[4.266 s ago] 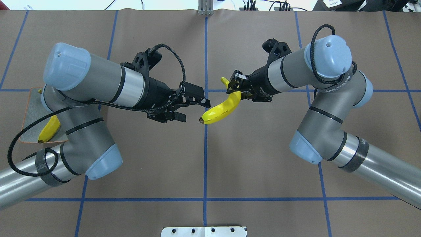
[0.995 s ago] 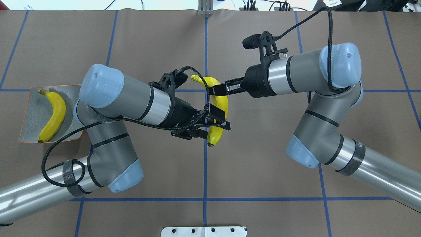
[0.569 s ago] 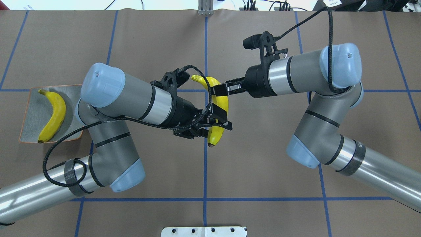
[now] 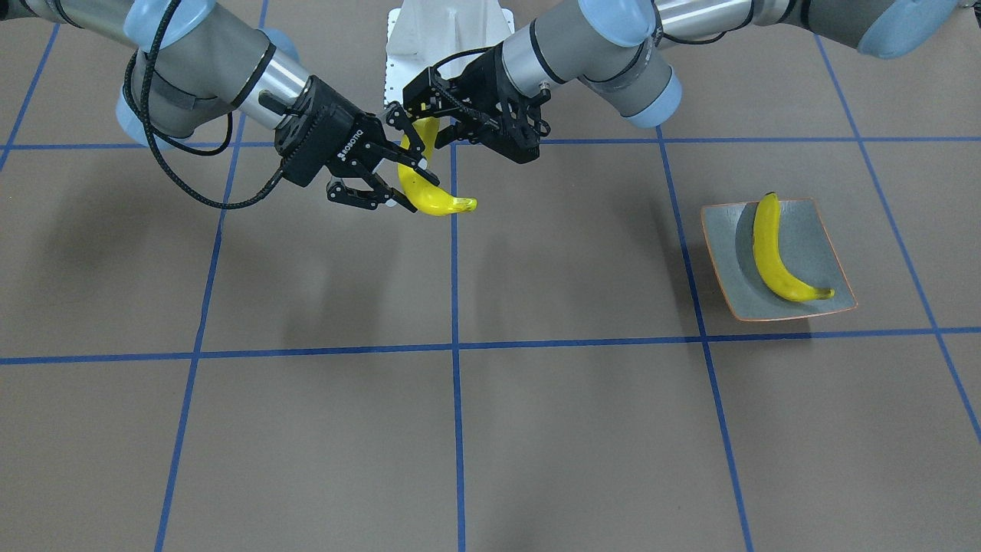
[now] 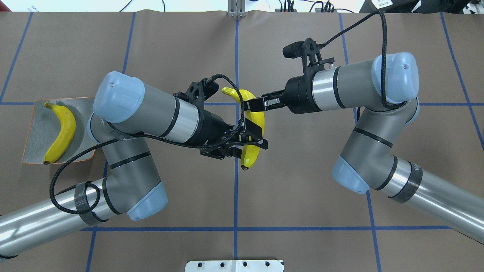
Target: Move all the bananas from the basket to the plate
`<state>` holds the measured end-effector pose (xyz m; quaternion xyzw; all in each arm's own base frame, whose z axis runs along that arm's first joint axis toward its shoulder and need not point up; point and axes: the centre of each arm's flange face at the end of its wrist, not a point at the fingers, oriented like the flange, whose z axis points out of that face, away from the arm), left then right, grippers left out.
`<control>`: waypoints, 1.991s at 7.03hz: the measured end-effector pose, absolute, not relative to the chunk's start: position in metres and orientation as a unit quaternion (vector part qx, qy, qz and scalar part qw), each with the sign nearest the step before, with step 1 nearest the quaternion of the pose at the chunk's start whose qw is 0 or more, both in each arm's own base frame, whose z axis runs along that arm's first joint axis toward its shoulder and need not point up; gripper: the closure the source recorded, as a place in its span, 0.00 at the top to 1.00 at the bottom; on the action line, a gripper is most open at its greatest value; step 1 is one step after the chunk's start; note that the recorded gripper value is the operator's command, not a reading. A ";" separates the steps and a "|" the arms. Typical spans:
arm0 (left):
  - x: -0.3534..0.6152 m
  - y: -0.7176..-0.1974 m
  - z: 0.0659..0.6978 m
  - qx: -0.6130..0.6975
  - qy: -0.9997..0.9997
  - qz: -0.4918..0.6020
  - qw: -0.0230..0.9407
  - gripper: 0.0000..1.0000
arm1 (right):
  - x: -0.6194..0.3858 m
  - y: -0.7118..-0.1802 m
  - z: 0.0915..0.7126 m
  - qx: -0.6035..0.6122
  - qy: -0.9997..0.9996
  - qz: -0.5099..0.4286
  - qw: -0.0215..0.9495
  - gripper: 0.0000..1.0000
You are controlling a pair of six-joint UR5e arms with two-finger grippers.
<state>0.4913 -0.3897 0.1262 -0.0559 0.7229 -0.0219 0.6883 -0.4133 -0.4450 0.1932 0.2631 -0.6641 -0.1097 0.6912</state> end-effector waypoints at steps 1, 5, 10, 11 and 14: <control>0.492 -0.390 0.126 -0.056 0.723 -0.022 0.688 0.75 | -0.413 -0.445 0.193 0.264 -0.665 -0.110 0.690 0.00; 0.494 -0.391 0.122 -0.056 0.724 -0.021 0.688 0.16 | -0.412 -0.444 0.193 0.264 -0.668 -0.113 0.687 0.00; 0.499 -0.391 0.129 -0.071 0.717 -0.033 0.693 0.00 | -0.412 -0.440 0.190 0.237 -0.681 -0.085 0.688 1.00; 0.499 -0.391 0.131 -0.074 0.716 -0.034 0.694 0.00 | -0.412 -0.439 0.189 0.227 -0.685 -0.074 0.688 1.00; 0.500 -0.393 0.135 -0.075 0.714 -0.036 0.696 0.00 | -0.410 -0.441 0.191 0.222 -0.686 -0.067 0.690 1.00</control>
